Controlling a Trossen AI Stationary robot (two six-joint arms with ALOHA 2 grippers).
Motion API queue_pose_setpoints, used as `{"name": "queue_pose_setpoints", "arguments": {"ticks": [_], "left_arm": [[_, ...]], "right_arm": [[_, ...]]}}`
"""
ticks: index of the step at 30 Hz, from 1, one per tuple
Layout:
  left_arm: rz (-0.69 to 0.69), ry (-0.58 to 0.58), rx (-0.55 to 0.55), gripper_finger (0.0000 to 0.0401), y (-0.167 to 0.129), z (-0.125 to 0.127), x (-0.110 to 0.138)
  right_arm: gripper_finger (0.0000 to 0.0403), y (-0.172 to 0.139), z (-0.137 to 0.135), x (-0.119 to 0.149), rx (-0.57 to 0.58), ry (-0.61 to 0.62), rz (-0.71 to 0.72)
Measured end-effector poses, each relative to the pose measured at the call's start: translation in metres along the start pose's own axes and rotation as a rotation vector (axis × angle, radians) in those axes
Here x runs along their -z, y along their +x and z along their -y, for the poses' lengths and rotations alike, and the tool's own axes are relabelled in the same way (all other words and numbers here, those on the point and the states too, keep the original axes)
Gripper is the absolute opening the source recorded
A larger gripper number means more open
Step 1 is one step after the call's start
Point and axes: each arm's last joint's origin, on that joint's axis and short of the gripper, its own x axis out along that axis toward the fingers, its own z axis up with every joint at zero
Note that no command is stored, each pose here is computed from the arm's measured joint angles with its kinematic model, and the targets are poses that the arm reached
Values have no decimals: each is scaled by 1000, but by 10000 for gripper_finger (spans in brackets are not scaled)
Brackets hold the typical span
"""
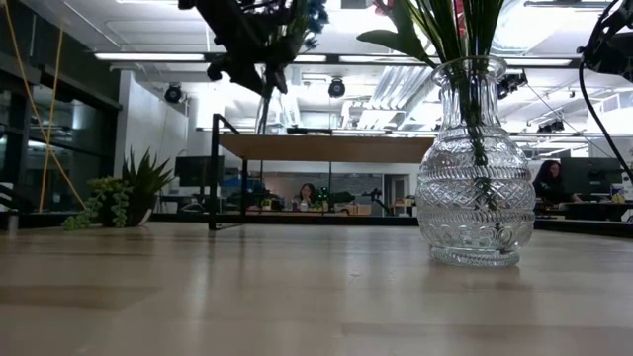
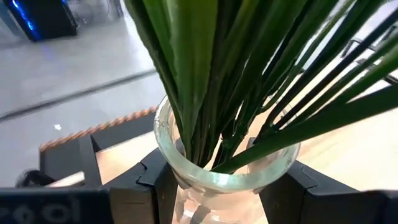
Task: Pick and place flowers into a vace then onto a shelf
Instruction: Put the left transparent flower vase with the flowers on the shelf
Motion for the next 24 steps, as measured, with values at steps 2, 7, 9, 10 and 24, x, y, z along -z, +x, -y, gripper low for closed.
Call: {"name": "queue_pose_setpoints", "arguments": {"ticks": [2,7,9,10,24], "left_arm": [[13,-16,-2,212,2,0,4],[19,-33,-2,215,5,-1,10],[17,-31,-2,214,5,-1,11],[16,-31,-3,214,5,-1,11],[-19,-14,5,250,5,-3,15]], "right_arm": [[94,0,0,0,-1,3,-1],[94,0,0,0,-1,4,-1],[94,0,0,0,-1,5,-1],[94,0,0,0,-2,5,-1],[94,0,0,0,-2,5,-1]]}}
